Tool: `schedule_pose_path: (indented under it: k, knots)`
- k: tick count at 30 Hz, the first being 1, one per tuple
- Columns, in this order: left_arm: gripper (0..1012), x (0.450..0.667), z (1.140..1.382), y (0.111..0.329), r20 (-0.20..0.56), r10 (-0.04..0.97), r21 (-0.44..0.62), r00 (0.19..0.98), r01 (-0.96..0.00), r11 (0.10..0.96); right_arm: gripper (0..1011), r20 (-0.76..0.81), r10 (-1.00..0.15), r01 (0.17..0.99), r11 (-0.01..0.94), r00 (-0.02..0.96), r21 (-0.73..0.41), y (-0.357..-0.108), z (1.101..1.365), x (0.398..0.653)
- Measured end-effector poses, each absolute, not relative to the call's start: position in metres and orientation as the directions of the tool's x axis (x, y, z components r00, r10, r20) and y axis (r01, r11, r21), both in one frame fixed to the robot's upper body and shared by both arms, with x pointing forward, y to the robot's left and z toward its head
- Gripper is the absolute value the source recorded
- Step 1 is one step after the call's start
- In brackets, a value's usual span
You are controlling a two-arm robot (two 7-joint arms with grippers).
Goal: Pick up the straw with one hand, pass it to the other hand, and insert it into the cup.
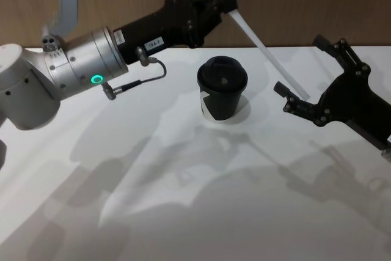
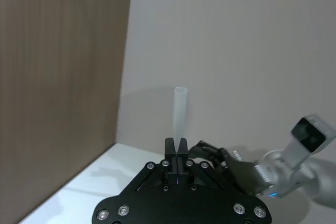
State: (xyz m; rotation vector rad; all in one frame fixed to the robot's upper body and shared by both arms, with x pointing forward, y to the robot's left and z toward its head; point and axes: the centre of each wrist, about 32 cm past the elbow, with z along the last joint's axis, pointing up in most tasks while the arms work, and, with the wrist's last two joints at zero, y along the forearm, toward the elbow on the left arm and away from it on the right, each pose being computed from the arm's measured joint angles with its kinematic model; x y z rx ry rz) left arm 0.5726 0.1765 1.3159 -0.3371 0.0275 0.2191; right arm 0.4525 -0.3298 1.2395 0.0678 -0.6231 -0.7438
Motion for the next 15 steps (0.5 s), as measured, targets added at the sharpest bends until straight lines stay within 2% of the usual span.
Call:
schedule_pose_path:
  k: [7, 15]
  knots:
    - [4, 0.567, 1.327, 0.183, 0.049, 0.31, -0.305, 0.95, -0.281, 0.91, 1001, 0.506, -0.652, 0.612, 0.742, 0.565, 0.272, -0.33, 1.239, 0.452]
    - [3, 0.563, 1.33, 0.185, 0.116, 0.407, -0.34, 0.906, -0.349, 0.873, 1001, 0.506, -0.652, 0.612, 0.742, 0.565, 0.272, -0.33, 1.239, 0.452]
